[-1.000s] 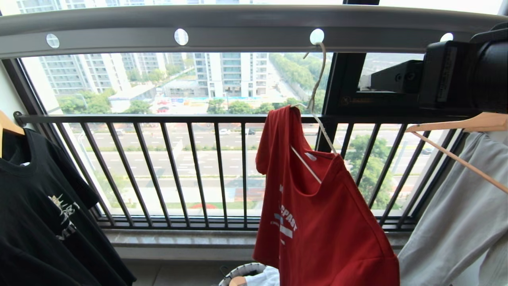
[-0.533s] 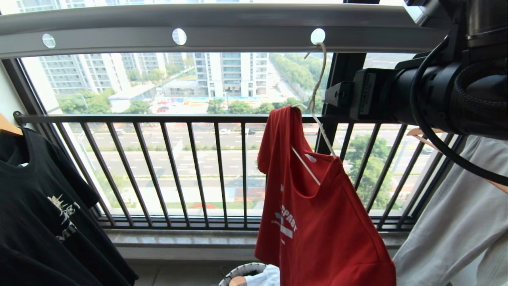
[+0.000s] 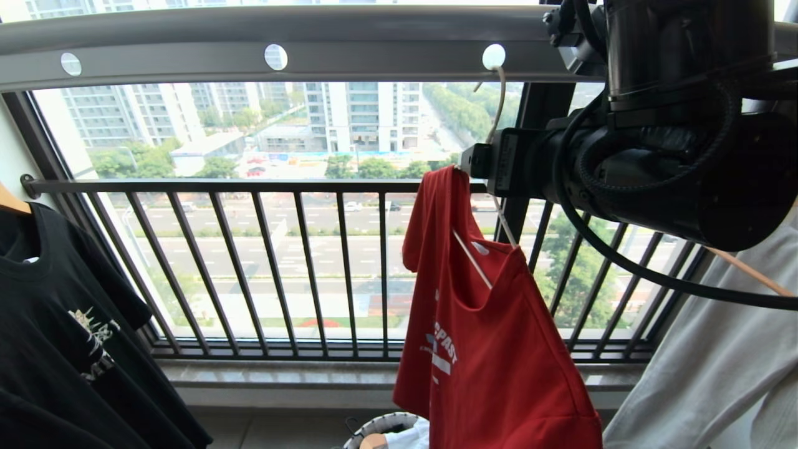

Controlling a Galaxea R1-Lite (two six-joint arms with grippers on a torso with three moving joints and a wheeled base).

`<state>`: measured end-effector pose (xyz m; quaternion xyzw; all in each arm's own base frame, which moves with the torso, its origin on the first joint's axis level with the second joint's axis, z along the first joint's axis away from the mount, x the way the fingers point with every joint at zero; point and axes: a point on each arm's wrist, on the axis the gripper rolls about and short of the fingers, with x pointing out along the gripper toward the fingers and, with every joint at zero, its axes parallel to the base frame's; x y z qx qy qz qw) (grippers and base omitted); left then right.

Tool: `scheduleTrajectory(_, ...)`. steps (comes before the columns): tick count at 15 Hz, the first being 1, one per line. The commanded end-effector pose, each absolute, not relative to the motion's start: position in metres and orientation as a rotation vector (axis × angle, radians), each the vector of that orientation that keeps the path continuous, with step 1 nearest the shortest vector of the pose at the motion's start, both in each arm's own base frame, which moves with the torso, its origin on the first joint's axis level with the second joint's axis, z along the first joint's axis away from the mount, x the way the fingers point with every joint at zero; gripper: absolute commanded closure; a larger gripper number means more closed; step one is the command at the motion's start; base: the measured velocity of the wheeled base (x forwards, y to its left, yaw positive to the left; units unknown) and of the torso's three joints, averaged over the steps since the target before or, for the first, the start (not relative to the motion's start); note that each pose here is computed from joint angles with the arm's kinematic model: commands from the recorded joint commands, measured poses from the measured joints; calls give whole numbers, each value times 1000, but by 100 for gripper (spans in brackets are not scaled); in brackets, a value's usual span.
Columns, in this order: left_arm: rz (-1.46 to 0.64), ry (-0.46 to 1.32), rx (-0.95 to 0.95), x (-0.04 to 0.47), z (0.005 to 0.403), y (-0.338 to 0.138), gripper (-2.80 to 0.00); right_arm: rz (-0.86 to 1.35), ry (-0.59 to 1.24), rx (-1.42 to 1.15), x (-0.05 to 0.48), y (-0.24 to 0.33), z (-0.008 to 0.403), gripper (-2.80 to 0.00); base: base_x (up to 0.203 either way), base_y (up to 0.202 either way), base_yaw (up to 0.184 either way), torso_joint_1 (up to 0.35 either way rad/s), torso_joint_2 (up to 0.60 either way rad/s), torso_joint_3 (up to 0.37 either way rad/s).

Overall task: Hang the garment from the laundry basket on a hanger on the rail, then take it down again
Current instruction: Take the clothes off the clothes rack

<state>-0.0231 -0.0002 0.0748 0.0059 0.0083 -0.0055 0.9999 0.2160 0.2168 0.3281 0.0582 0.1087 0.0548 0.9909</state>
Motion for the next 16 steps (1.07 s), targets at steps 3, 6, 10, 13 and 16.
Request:
scheduleTrajectory(3, -11, 17, 12, -23, 75, 0, 0, 61, 191, 71, 230, 230, 320, -280, 0, 0, 0, 0, 0, 0)
scheduleTrajectory(6, -11, 17, 12, -23, 75, 0, 0, 45, 170, 61, 233, 232, 320, -280, 0, 0, 0, 0, 0, 0)
scheduleTrajectory(10, -11, 17, 12, -23, 75, 0, 0, 37, 180, 51, 233, 232, 315, 0, 0, 0, 0, 0, 0, 0)
scheduleTrajectory(13, -11, 17, 12, -23, 75, 0, 0, 36, 210, 27, 237, 236, 302, 0, 0, 0, 0, 0, 0, 0)
scheduleTrajectory(16, -12, 17, 12, -23, 75, 0, 0, 37, 203, 28, 240, 239, 300, 0, 0, 0, 0, 0, 0, 0)
